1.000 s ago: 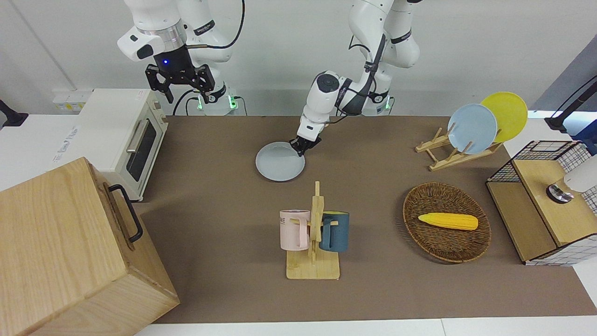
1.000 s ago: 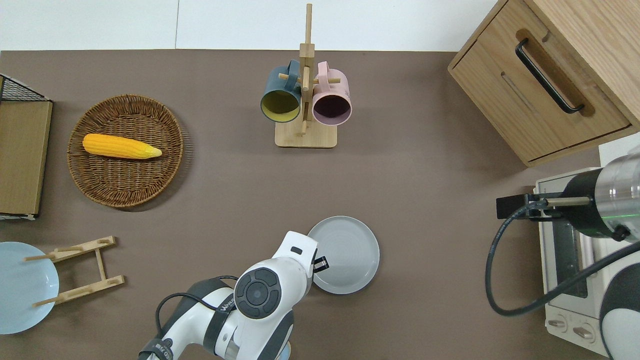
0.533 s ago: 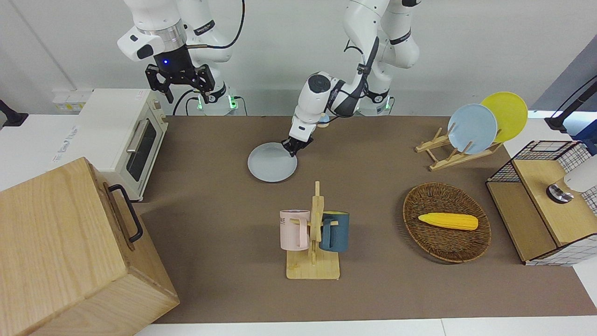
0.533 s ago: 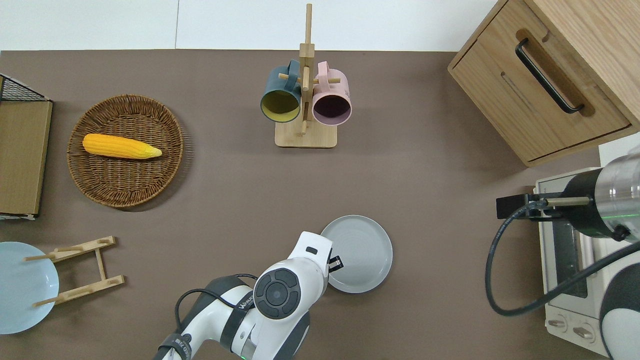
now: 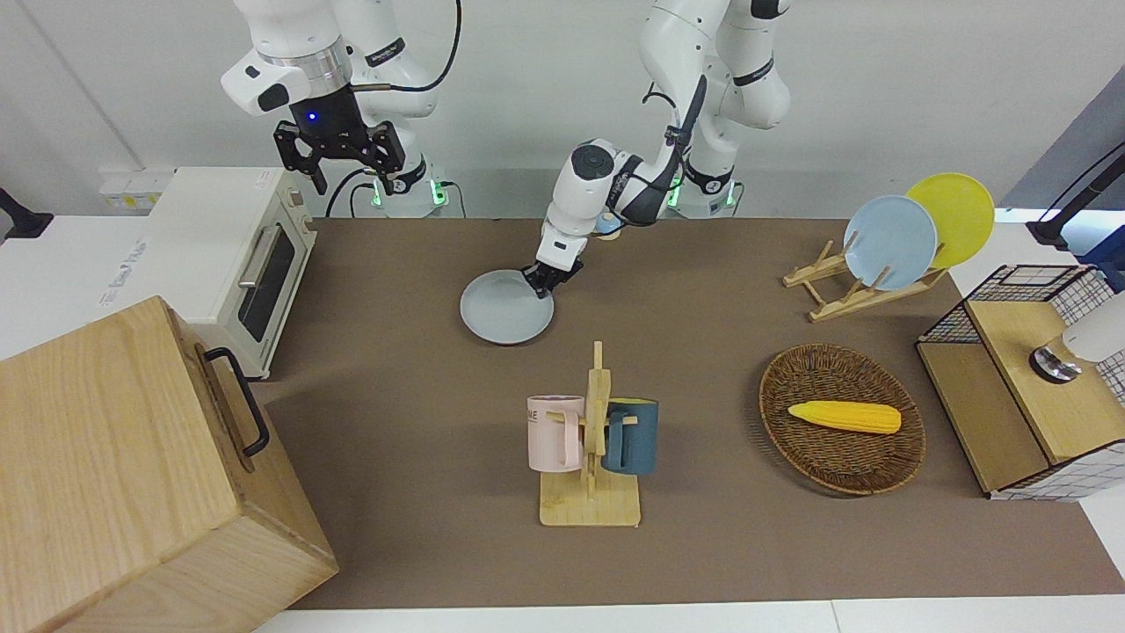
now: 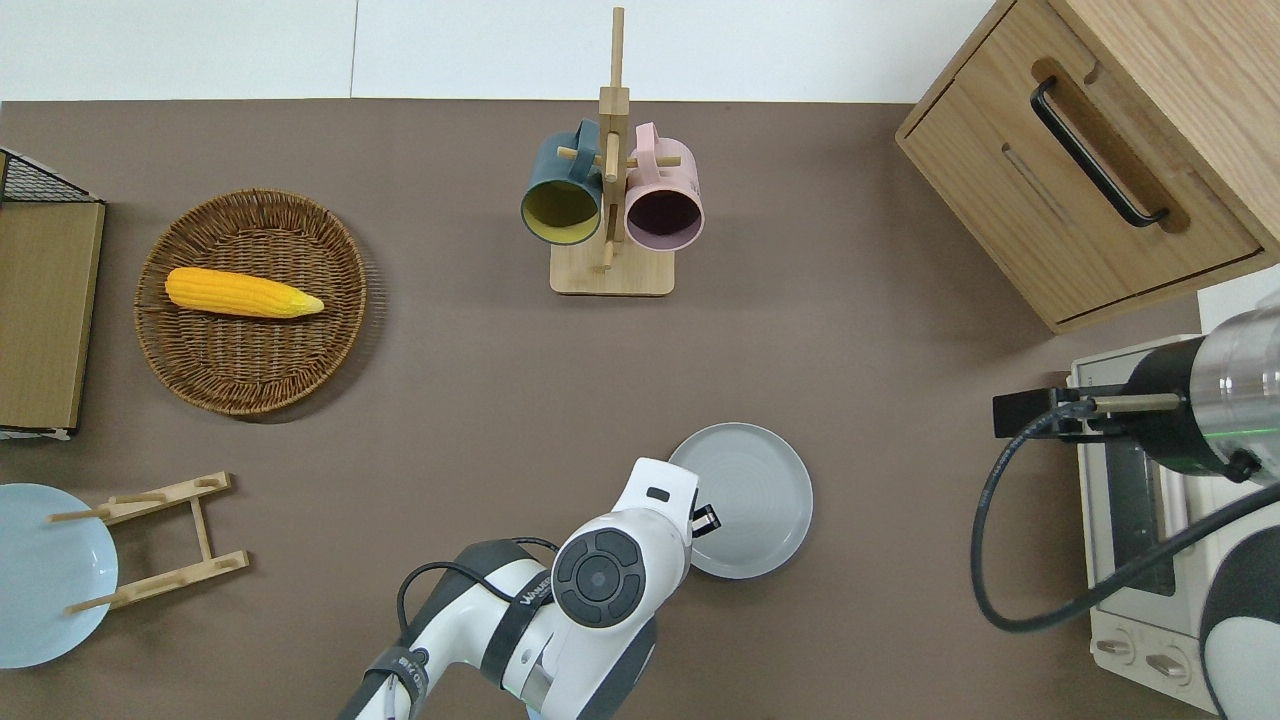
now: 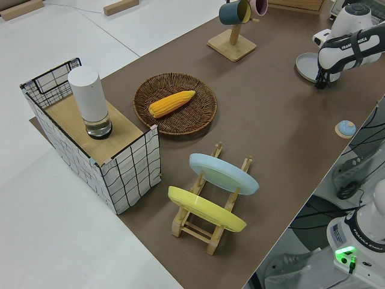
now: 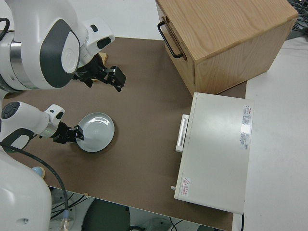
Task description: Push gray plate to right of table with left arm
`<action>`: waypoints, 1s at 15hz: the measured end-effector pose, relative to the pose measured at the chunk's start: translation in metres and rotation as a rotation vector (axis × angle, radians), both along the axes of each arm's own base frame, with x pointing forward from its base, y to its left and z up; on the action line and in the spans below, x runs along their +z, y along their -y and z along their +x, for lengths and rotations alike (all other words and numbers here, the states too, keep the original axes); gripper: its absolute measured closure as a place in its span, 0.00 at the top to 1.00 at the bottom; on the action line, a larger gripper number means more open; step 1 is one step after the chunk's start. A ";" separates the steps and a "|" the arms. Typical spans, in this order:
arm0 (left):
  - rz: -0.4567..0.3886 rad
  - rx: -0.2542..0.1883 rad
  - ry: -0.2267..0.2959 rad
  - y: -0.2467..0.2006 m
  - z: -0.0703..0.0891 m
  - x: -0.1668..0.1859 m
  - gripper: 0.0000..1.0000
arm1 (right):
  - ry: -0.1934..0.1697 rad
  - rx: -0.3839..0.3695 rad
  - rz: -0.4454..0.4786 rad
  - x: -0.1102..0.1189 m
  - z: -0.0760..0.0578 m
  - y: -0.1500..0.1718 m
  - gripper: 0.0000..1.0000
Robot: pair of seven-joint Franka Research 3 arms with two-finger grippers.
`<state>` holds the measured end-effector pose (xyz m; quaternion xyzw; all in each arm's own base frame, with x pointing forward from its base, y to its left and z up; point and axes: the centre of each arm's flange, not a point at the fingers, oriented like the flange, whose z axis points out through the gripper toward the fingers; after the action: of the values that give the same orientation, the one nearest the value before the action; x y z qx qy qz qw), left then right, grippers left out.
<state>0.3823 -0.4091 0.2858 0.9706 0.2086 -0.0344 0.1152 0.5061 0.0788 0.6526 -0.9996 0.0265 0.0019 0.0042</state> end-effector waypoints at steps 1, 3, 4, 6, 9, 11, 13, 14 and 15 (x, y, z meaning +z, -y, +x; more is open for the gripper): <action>0.001 0.002 -0.003 0.000 0.000 -0.002 0.50 | 0.000 0.000 0.000 0.000 0.000 0.000 1.00; 0.006 0.004 -0.015 -0.001 0.001 -0.001 0.56 | 0.000 0.000 0.000 0.000 0.000 0.000 1.00; 0.016 0.005 -0.031 -0.004 0.003 0.001 0.65 | 0.000 0.000 0.000 0.000 0.000 0.000 1.00; 0.041 0.010 -0.078 -0.013 0.008 0.012 0.82 | 0.000 0.000 0.000 0.000 0.000 0.000 1.00; 0.087 0.015 -0.177 -0.038 0.027 0.053 0.94 | 0.000 0.000 0.000 0.000 0.000 0.000 1.00; 0.100 -0.007 -0.236 -0.061 0.049 0.102 0.97 | 0.000 0.000 0.000 0.000 0.000 0.000 1.00; 0.096 -0.037 -0.266 -0.087 0.070 0.147 0.99 | 0.000 0.000 0.000 0.000 0.000 0.000 1.00; 0.086 -0.057 -0.266 -0.106 0.082 0.161 0.99 | 0.000 0.000 0.000 0.000 0.000 0.000 1.00; 0.073 -0.085 -0.261 -0.128 0.095 0.169 0.99 | 0.000 0.000 0.000 0.000 0.000 0.000 1.00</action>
<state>0.4776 -0.2813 0.4544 0.9693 0.1816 -0.1578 0.0501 0.5061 0.0788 0.6526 -0.9996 0.0265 0.0019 0.0042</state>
